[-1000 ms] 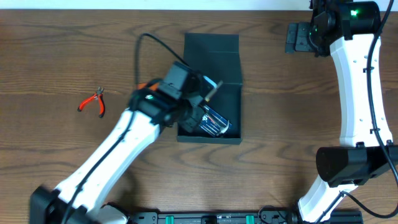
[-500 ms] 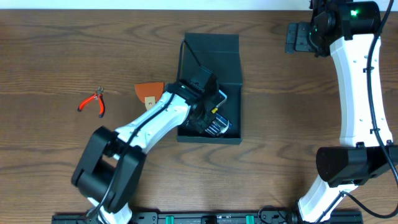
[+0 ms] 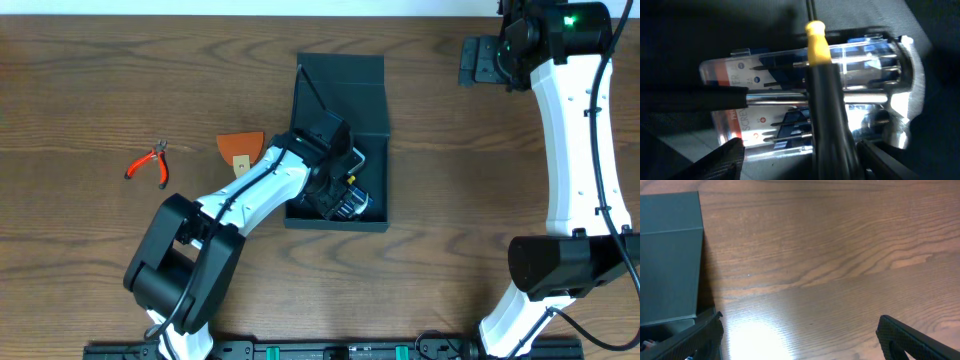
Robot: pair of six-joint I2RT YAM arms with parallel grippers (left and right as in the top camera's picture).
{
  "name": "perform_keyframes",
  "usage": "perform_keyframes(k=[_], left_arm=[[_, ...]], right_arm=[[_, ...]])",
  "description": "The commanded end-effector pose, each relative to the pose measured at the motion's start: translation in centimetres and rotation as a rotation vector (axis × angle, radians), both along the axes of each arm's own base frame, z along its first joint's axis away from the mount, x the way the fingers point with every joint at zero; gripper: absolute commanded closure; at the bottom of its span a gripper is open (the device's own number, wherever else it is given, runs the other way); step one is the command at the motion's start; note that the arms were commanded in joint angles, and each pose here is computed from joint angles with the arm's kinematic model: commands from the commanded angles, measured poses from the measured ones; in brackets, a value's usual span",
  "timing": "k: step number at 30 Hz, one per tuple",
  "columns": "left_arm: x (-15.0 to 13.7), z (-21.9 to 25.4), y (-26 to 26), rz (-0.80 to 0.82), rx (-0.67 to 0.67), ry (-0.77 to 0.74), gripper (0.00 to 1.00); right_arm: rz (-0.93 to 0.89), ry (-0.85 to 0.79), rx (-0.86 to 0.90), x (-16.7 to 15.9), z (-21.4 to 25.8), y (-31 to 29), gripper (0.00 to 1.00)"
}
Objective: Pack container
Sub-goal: 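Lower the screwdriver into the box and open the left gripper, then move the left gripper over the red-handled pliers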
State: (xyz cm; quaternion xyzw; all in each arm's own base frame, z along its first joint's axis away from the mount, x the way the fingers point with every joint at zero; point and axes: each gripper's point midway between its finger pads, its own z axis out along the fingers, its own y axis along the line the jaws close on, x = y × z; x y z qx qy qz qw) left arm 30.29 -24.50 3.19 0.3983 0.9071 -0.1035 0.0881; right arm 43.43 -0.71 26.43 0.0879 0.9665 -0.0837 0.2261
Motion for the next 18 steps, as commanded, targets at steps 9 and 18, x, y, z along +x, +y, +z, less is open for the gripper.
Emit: perform_keyframes(k=[9, 18], left_arm=[[5.6, 14.8, 0.6, 0.100, -0.068, -0.429, 0.16], [6.1, 17.9, 14.9, 0.660, 0.096, -0.425, 0.12]], right_arm=[[-0.020, -0.023, 0.009, 0.0, 0.7, -0.1, 0.01], [-0.020, -0.023, 0.009, 0.0, 0.7, -0.1, 0.01]])
